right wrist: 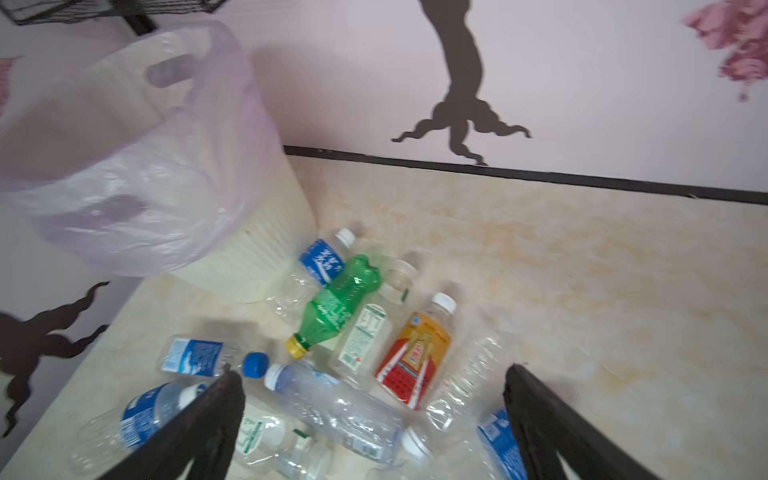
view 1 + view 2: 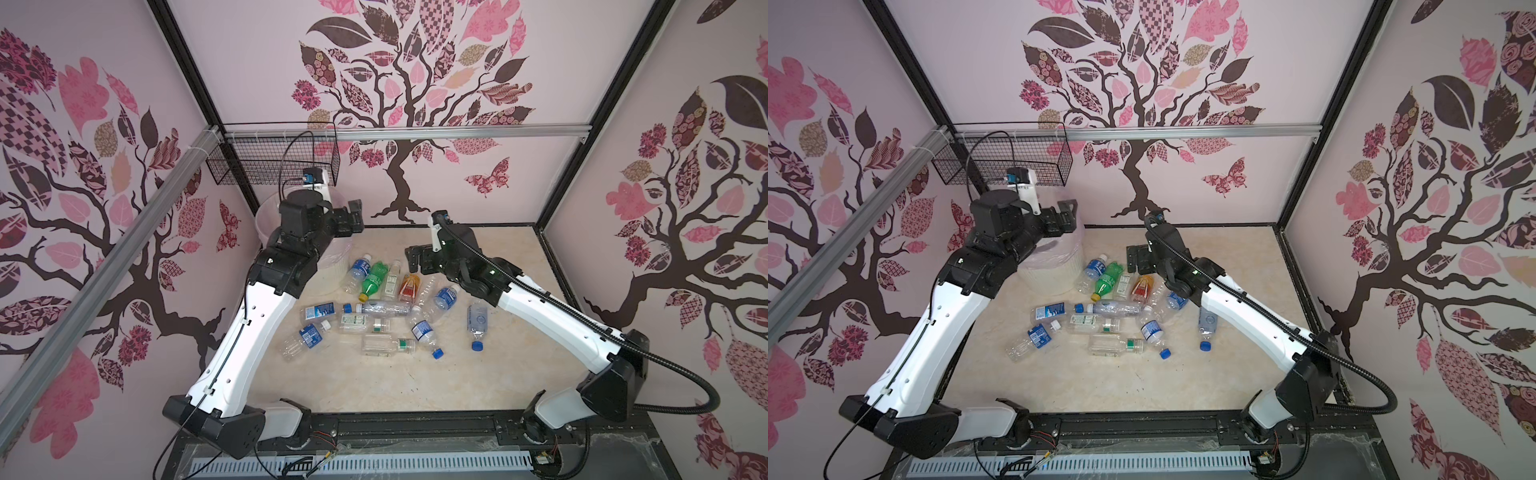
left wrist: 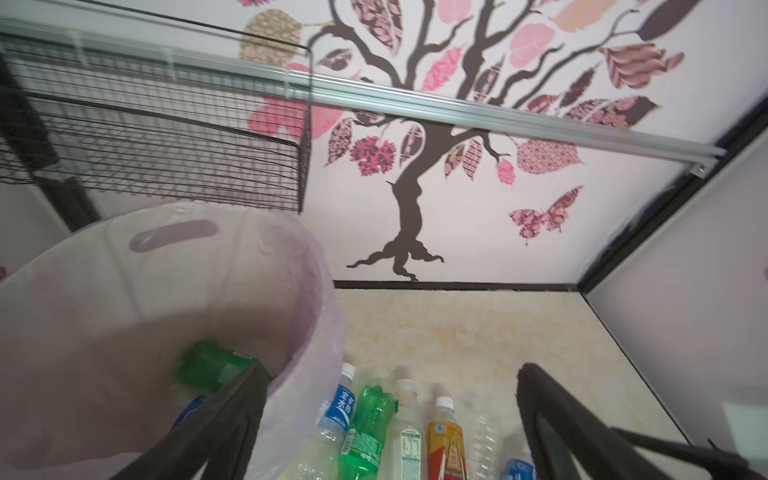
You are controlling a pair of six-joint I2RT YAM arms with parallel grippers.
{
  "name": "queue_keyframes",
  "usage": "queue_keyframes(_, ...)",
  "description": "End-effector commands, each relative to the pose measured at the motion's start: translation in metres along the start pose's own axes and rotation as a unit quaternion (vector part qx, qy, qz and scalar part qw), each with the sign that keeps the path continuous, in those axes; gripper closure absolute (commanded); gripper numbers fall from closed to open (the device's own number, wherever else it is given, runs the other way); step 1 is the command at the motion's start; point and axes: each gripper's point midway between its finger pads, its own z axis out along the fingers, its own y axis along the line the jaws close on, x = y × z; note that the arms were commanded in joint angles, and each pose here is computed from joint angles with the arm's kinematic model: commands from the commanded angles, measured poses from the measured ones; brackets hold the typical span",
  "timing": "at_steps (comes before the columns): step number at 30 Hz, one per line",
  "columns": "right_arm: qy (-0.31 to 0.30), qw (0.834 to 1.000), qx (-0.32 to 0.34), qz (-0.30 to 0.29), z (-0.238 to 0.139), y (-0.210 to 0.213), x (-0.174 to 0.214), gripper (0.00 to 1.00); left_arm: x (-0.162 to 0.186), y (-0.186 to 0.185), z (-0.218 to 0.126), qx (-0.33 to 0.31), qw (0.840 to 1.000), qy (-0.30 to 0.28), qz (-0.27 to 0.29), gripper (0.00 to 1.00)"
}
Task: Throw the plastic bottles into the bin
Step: 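Return the left gripper over the pile while the right lowers onto the frosted bottle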
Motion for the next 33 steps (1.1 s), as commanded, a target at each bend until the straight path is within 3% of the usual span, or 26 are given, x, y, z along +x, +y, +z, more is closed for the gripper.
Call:
queue_keyframes(1,-0.009,0.998,0.048,0.025,-0.018,-0.034,0.006,0.01,0.027,-0.006,0.008,-0.010,0.999,0.021,0.033,0.03)
queue_keyframes(10,0.041,0.979,0.191,0.064,-0.037,-0.136,0.084,0.00,0.102,-0.077,0.019,0.047,0.991,0.082,0.095,0.03)
queue_keyframes(15,0.073,0.966,0.235,0.072,-0.040,-0.159,0.125,0.00,0.144,-0.104,0.022,0.062,0.982,0.109,0.138,0.03)
queue_keyframes(18,0.092,0.962,0.242,0.088,-0.040,-0.165,0.146,0.00,0.168,-0.113,0.024,0.059,0.977,0.127,0.160,0.03)
queue_keyframes(24,0.124,0.954,0.247,0.120,-0.041,-0.175,0.181,0.01,0.204,-0.119,0.027,0.073,0.971,0.169,0.150,0.03)
queue_keyframes(33,0.166,0.948,0.222,0.155,-0.037,-0.176,0.224,0.00,0.228,-0.119,0.022,0.083,0.973,0.156,0.151,0.03)
